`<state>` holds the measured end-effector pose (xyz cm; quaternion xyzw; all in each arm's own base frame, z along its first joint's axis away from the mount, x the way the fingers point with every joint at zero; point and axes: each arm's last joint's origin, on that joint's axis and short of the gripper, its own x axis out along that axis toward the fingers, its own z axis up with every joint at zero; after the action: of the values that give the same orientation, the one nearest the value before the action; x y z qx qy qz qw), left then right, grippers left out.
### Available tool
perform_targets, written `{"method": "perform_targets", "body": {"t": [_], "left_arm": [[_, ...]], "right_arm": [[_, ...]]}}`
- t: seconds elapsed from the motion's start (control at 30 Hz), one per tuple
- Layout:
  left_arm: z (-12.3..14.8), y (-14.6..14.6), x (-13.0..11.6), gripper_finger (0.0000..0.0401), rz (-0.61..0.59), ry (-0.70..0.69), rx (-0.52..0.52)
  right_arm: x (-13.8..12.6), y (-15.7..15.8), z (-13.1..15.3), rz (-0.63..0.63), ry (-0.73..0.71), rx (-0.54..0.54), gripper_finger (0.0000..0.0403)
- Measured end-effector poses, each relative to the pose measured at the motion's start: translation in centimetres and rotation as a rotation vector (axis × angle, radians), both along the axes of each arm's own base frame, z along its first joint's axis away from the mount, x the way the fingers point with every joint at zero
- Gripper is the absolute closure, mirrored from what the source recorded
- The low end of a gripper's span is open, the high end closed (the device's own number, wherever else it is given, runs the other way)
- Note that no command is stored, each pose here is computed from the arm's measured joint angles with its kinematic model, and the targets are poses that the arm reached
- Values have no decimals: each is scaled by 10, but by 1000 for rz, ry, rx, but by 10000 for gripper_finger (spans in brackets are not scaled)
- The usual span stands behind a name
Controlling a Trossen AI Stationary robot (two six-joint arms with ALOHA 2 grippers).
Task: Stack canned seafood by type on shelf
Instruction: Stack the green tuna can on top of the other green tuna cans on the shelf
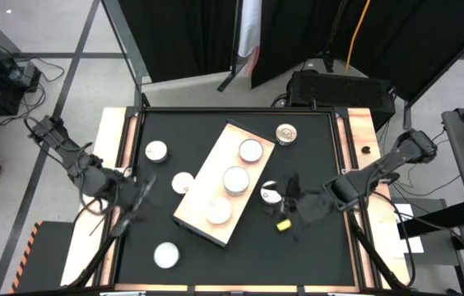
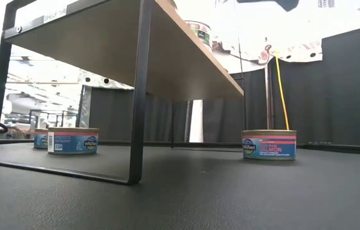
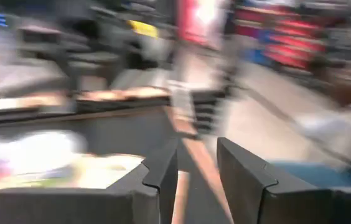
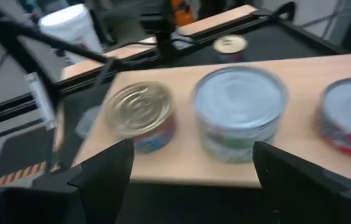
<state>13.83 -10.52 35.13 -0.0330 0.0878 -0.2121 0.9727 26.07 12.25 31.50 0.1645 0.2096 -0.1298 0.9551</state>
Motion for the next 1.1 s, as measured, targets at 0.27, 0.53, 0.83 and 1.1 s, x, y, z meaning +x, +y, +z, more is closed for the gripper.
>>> {"method": "perform_targets", "body": {"t": [0.27,0.53,0.83,1.1], "left_arm": [[-32,-45,2,288,-243,344,-101],[-105,-78,3,288,28,925,-24],[-163,-109,-1,288,196,1236,69],[-170,-122,-4,288,250,1205,34]], "right_arm": [[-21,40,-12,52,6,45,89],[-33,55,-10,91,-1,123,90],[-35,49,1,129,-16,69,90],[-35,49,-1,117,-12,29,90]]}}
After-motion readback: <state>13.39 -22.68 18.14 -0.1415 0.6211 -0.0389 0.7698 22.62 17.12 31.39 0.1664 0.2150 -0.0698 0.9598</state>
